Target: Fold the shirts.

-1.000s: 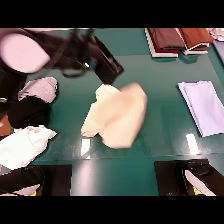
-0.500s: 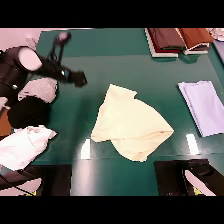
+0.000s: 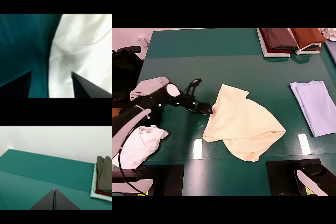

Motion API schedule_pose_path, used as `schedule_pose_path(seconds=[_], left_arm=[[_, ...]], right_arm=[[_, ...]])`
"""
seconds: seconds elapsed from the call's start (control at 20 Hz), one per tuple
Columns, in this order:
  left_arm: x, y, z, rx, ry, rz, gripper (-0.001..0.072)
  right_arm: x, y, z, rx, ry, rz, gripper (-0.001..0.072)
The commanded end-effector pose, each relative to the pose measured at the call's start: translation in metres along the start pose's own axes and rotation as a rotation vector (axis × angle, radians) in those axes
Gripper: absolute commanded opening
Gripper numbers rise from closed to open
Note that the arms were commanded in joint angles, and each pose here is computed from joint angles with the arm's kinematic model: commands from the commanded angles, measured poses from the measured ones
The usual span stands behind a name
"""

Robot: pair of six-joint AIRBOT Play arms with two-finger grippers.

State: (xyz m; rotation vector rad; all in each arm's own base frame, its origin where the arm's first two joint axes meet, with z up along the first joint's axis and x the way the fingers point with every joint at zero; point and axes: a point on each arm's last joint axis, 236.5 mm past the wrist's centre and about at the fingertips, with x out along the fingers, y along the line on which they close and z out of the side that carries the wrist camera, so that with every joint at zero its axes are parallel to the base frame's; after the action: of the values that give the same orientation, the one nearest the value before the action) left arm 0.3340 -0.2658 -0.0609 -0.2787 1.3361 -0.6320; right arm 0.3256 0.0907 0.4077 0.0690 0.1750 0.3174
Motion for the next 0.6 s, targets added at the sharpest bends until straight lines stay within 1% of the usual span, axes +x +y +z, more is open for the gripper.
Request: schedule_pose_path(seconds=[0.0,0.05,0.1,0.15,0.2,0.3,0.35,0.45,0.55], left_arm=[[0.02,-0.023,-0.007,0.0,-0.003,-0.045,0.0577],[0.022,-0.027,-0.008,0.012,-0.001,-0.047,0.0522],[0.023,-0.028,-0.007,0.018,-0.008,-0.045,0.0385],[0.022,-0.029,-0.004,0.013,-0.023,-0.046,0.017],[0.016,-0.027,0.006,0.018,-0.048,-0.043,0.0029],[-0.015,-0.024,0.038,0.015,-0.126,-0.052,0.0023],[-0.041,-0.02,0.061,0.03,-0.193,-0.048,0.0023],[-0.102,-0.01,0.103,0.057,-0.337,-0.01,0.0023],[-0.158,-0.001,0.13,0.073,-0.456,0.025,0.0023]], right_arm=[[0.0,0.0,-0.002,0.005,0.009,0.001,0.0016],[0.0,0.0,-0.003,0.005,0.015,0.001,0.0016],[0.0,0.0,-0.005,0.005,0.024,0.001,0.0016],[0.0,0.0,-0.008,0.004,0.035,0.002,0.0016],[0.0,0.0,-0.012,0.004,0.053,0.002,0.0016],[0.002,-0.001,-0.033,0.006,0.127,0.001,0.0016],[0.005,-0.002,-0.054,0.012,0.193,0.002,0.0016],[0.013,-0.005,-0.119,0.048,0.396,0.001,0.0016],[0.02,-0.01,-0.192,0.078,0.585,-0.004,0.0017]])
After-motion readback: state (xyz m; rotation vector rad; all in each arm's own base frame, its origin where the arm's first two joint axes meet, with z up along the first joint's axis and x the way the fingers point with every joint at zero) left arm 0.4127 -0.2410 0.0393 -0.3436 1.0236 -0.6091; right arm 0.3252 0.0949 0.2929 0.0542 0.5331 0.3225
